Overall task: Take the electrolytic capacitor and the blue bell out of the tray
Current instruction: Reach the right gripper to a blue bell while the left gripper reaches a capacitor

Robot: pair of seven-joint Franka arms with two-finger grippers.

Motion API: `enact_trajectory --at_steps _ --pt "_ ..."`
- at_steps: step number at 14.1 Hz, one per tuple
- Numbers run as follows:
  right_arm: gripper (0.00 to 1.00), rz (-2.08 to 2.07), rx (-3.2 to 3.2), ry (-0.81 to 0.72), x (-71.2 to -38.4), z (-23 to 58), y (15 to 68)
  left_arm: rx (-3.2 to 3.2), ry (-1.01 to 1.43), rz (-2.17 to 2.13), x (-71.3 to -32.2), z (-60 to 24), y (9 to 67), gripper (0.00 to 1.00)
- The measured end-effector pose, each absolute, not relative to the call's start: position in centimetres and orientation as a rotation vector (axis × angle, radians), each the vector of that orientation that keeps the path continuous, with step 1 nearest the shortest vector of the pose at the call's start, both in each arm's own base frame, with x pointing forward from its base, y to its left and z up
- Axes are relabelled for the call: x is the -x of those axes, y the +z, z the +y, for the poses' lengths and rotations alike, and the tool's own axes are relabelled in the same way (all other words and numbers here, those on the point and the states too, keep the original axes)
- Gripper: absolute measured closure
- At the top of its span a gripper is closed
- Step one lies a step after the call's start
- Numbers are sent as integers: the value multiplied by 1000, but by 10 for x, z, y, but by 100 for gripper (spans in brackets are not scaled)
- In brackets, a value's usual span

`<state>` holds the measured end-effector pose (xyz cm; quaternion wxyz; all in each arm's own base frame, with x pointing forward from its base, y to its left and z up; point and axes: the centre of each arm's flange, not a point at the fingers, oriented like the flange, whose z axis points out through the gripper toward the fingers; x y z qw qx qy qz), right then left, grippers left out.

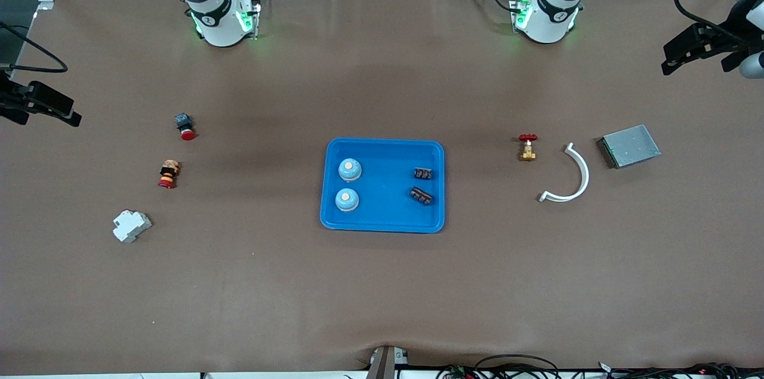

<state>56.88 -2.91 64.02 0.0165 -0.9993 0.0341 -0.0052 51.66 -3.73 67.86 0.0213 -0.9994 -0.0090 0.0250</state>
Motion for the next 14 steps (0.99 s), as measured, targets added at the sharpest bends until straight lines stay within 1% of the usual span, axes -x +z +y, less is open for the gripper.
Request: enact_trajectory --at_steps 5,8,11,14 --pt "0 106 3107 -16 -569 -29 640 3099 56 -35 -519 -35 682 0" --pt "0 106 3107 -16 -569 -29 640 3100 70 -14 -532 -43 674 0" --pt "0 108 3106 -16 -568 -28 641 3140 185 -55 -551 -60 638 0" --pt "0 198 3093 5 -569 -11 635 3150 333 -123 -577 -76 574 0"
